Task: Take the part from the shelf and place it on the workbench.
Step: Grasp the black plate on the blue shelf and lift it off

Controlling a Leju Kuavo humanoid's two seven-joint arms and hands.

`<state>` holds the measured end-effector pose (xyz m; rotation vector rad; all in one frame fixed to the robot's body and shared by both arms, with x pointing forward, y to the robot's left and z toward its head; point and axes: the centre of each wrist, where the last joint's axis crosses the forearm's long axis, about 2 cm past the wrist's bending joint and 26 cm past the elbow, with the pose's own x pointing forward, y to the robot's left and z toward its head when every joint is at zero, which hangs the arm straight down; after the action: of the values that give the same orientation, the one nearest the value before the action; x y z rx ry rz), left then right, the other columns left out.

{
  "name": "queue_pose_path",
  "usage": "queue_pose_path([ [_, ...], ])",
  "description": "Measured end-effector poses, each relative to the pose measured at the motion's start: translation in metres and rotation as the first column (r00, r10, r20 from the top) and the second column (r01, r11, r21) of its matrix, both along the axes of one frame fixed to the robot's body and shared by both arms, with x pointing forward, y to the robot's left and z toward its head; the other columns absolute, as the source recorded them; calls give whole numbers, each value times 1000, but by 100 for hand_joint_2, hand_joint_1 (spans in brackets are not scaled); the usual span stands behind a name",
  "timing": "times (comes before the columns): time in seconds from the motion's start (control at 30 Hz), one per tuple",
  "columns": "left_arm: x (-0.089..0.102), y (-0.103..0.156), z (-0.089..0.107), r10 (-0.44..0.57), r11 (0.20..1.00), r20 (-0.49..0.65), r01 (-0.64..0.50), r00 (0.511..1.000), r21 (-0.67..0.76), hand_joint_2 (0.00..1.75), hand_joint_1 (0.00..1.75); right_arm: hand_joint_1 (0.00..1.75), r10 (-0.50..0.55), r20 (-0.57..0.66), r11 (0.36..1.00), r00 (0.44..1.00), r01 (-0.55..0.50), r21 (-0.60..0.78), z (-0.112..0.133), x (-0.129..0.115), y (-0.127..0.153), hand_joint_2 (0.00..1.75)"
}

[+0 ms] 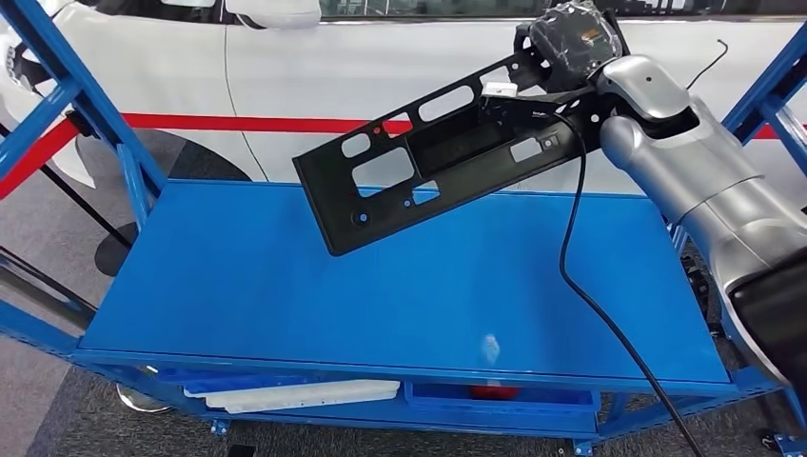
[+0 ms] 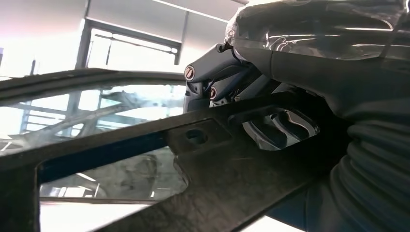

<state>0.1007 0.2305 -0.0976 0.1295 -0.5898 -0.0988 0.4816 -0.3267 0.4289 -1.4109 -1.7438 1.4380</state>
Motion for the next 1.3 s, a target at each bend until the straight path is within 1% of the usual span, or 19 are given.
queue_pose_path([
  [0.1, 0, 0, 0, 0, 1000, 0, 0, 1000, 0, 175, 0, 175, -1, -3, 1000, 1000, 1, -4, -2, 1, 0, 175],
  [0.23, -3, 0, -1, 0, 1000, -6, 0, 1000, -1, 175, 0, 175, -3, -20, 1000, 1000, 2, -12, -13, 1, -1, 175],
  [0.53, -8, -1, -2, 0, 1000, -7, 0, 1000, -2, 175, 0, 175, 2, -26, 1000, 1000, -3, -18, -29, 2, 0, 175],
  [0.73, -10, 0, -2, 1, 1000, -8, -1, 1000, -2, 175, 0, 175, 14, -48, 999, 999, -16, -28, -31, 2, 4, 175],
  [0.97, -6, -1, -1, -3, 1000, -9, 3, 1000, -1, 175, 0, 175, 20, -56, 999, 998, -22, -29, -26, 5, 11, 175],
  [1.1, -5, -2, -1, -3, 1000, -11, 3, 1000, 0, 175, 0, 175, 17, -64, 999, 998, -19, -27, -25, 6, 9, 175],
  [1.3, -8, -5, -1, -4, 1000, -14, 4, 1000, -2, 175, 0, 175, 16, -76, 999, 997, -18, -31, -34, 8, 5, 175],
])
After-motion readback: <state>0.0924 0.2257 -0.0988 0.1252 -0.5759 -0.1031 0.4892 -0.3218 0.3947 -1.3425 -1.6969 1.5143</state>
